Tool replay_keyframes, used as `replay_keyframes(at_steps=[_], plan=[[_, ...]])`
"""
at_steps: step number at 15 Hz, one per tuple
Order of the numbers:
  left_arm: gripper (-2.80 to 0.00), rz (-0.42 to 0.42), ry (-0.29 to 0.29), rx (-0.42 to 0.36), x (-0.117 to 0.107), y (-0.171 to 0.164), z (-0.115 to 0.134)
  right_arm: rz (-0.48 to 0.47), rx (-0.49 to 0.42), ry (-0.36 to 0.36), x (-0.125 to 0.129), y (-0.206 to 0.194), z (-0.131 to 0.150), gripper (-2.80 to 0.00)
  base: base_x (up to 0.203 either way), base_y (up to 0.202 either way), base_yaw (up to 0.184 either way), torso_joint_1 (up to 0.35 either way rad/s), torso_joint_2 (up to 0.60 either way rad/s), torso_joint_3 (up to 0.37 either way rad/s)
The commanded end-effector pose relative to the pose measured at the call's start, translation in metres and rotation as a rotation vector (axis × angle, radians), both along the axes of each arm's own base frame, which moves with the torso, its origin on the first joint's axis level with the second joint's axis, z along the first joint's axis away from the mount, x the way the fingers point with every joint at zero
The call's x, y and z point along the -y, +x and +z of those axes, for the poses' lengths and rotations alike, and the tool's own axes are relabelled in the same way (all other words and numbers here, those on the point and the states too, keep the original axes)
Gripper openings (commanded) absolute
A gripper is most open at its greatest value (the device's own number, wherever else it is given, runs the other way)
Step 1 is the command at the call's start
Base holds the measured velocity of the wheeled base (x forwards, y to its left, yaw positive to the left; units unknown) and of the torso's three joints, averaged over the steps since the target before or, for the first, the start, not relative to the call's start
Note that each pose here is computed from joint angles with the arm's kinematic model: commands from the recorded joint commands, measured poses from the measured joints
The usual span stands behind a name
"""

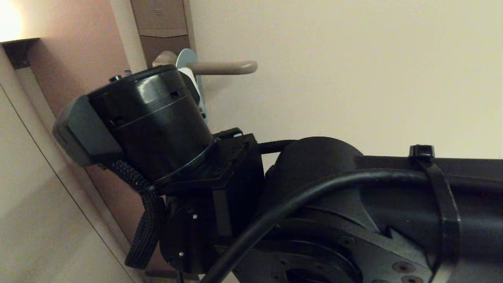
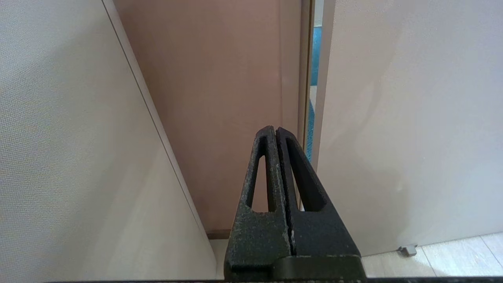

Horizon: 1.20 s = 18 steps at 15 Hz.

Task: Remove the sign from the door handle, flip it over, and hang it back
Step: Hang the sign back with the other side facing out

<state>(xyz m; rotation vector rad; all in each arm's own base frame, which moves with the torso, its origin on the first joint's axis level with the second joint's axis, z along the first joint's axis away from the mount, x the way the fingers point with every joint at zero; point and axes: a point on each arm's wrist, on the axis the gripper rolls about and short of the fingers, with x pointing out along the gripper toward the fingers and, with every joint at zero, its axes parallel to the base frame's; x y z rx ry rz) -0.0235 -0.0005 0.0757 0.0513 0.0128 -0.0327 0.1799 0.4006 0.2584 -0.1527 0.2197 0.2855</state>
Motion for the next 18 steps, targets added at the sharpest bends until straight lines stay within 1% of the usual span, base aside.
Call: replay_keyframes(at_steps=[1, 4, 7, 12, 14, 18], plan=[[-2.8, -0.001, 0.001, 0.0, 0.0, 0.0, 0.0, -0.004, 0.008, 0.014, 0.006, -0.003, 0.009, 0.0, 0.0, 0.0, 0.0, 0.0, 0.0, 0.0], [-2.8, 0.0, 0.001, 0.0, 0.0, 0.0, 0.0, 0.011, 0.005, 0.008, 0.017, -0.014, 0.022, 0.0, 0.0, 0.0, 0.0, 0.0, 0.0, 0.0], [-2.8, 0.0, 0.001, 0.0, 0.0, 0.0, 0.0, 0.039, 0.007, 0.017, 0.029, -0.031, 0.037, 0.0, 0.0, 0.0, 0.0, 0.0, 0.0, 0.0], [-2.8, -0.001, 0.001, 0.0, 0.0, 0.0, 0.0, 0.097, 0.013, 0.026, 0.058, -0.063, 0.057, 0.0, 0.0, 0.0, 0.0, 0.0, 0.0, 0.0], [-2.8, -0.001, 0.001, 0.0, 0.0, 0.0, 0.0, 0.099, 0.018, 0.038, 0.063, -0.065, 0.062, 0.0, 0.0, 0.0, 0.0, 0.0, 0.0, 0.0], [-2.8, -0.001, 0.001, 0.0, 0.0, 0.0, 0.0, 0.115, 0.02, 0.044, 0.063, -0.071, 0.065, 0.0, 0.0, 0.0, 0.0, 0.0, 0.0, 0.0]])
